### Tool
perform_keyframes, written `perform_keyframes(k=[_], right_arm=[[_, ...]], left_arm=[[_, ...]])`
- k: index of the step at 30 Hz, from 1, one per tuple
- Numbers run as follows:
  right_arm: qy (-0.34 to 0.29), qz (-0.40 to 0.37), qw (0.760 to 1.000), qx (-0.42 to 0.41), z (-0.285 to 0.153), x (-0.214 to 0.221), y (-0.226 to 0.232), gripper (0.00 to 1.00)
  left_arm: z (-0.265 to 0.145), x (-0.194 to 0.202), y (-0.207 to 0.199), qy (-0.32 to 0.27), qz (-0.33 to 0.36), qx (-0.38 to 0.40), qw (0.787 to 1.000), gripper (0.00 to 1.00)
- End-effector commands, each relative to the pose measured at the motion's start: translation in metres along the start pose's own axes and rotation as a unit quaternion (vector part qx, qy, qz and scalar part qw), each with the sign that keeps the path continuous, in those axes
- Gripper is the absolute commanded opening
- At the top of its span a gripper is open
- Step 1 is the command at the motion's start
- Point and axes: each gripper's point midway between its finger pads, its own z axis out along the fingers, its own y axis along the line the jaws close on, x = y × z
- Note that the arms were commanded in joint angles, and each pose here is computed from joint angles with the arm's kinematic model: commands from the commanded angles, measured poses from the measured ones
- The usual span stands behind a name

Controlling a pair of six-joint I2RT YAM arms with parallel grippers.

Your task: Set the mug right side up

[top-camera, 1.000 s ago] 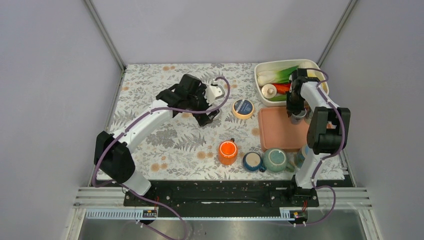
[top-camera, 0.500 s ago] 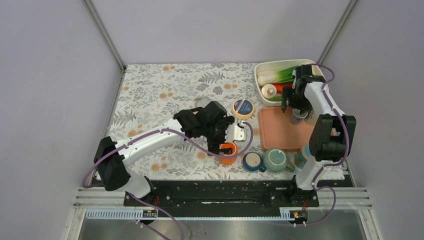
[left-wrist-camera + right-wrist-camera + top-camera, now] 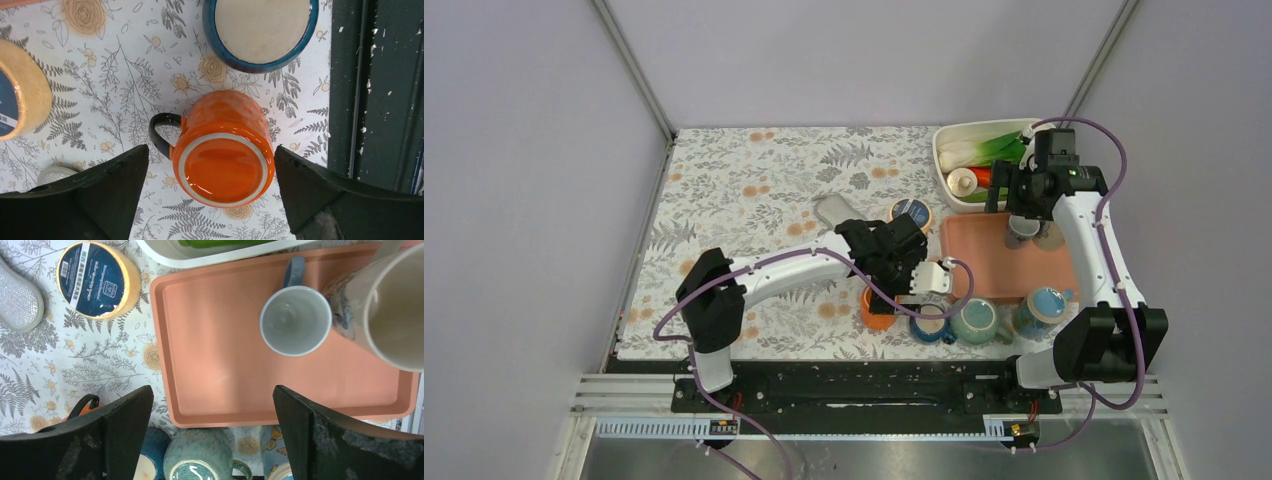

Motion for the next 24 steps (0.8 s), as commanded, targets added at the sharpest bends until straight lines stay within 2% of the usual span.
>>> perform_keyframes(k=[1,6,10,13,17,19,24], right_arm=[[0.001,-0.005,1.000,-0.024,-0.002,0.006,0.015,0.99],[0.003,-0.008,1.000,-0.030,-0.002,0.009,0.016,0.99],[-0.002,-0.022,0.999,-0.040,-0.006,0.010,0.027,1.00],[-0.007,-0.025,0.999,-0.045,-0.009,0.009,0.029,0.99],[-0.014,-0.025,0.998,-0.048,-0.012,0.011,0.031,1.00],[-0.017,-0.025,0.998,-0.049,-0.013,0.012,0.031,0.99],[-0.026,-0.025,0.998,-0.054,-0.019,0.012,0.032,1.00]], left_arm=[[-0.011,-0.009,0.011,-0.007,-0.013,-0.037,0.999,0.99],[0.003,0.007,0.012,0.025,0.004,-0.052,0.998,0.99],[0.004,0.039,0.006,0.065,0.032,-0.043,0.996,0.99],[-0.004,0.061,0.003,0.076,0.032,-0.028,0.996,0.94],[-0.023,0.079,-0.005,0.056,0.042,0.003,0.998,0.93],[-0.030,0.086,-0.012,0.032,0.069,0.020,0.997,0.93],[-0.057,0.096,-0.015,-0.018,0.110,0.017,0.994,0.98]])
